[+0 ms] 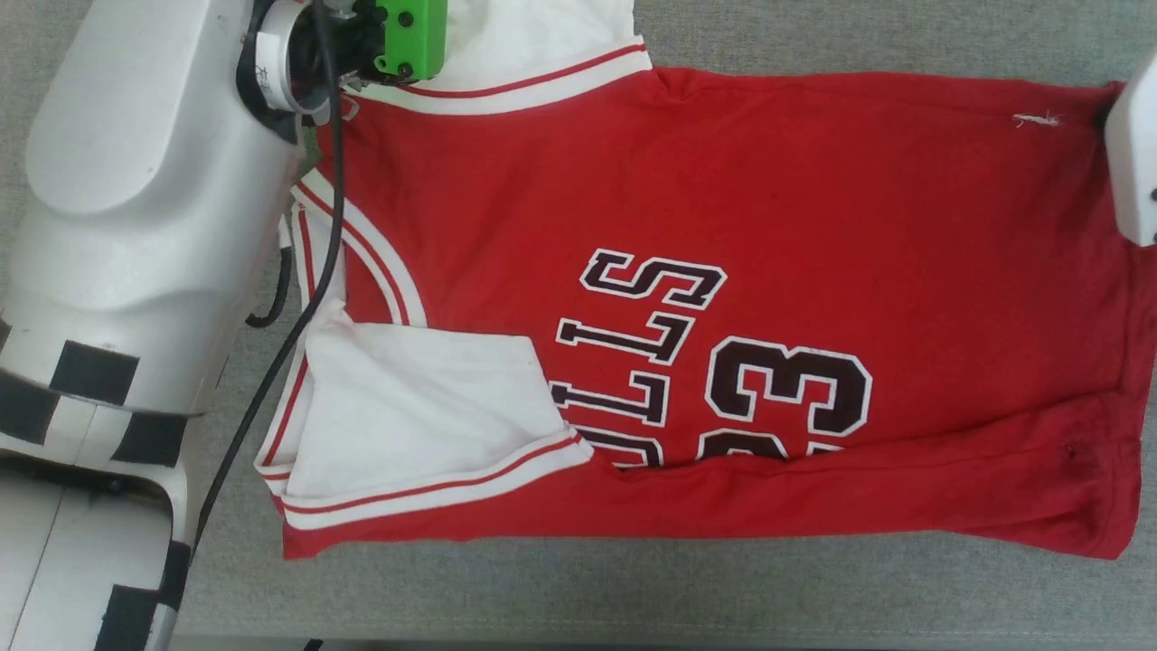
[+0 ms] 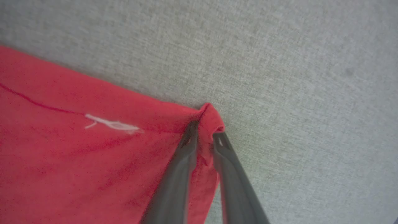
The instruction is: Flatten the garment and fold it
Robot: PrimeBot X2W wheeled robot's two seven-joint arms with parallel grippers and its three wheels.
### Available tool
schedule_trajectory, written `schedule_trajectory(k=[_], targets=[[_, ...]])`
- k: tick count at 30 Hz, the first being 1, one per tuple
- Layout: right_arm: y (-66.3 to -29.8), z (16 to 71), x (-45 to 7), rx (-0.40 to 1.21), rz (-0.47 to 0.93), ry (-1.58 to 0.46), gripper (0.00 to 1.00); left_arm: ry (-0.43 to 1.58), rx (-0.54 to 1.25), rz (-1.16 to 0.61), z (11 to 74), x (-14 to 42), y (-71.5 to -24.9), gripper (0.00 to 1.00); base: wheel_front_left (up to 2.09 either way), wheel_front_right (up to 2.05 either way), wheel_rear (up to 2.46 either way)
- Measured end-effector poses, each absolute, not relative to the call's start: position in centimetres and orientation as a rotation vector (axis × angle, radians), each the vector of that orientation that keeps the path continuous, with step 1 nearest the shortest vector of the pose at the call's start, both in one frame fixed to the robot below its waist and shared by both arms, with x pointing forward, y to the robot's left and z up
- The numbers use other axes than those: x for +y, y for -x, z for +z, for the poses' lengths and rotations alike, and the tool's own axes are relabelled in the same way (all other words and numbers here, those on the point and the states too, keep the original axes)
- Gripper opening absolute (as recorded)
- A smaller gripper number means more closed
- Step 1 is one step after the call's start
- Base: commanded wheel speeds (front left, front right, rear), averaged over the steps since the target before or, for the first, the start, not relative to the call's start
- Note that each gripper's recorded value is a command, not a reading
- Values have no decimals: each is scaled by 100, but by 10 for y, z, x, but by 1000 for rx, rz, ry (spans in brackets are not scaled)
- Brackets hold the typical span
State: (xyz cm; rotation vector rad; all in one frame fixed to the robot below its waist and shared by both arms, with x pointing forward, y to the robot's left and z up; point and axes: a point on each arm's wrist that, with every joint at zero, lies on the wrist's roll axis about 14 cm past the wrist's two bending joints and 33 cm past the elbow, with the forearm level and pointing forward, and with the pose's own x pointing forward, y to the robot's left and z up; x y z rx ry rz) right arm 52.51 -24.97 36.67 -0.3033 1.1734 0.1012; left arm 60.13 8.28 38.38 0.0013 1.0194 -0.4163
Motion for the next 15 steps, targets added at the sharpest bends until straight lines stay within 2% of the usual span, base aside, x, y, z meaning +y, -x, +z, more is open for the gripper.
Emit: schedule_trajectory(k=[5, 15], targets=[[-530, 376, -247, 1126, 104, 256, 0, -6, 997, -433, 388, 81, -599, 0, 0, 0, 0], [-547, 444, -251, 825, 67, 145, 0, 97, 767, -480, 452, 73, -605, 0, 0, 0, 0]])
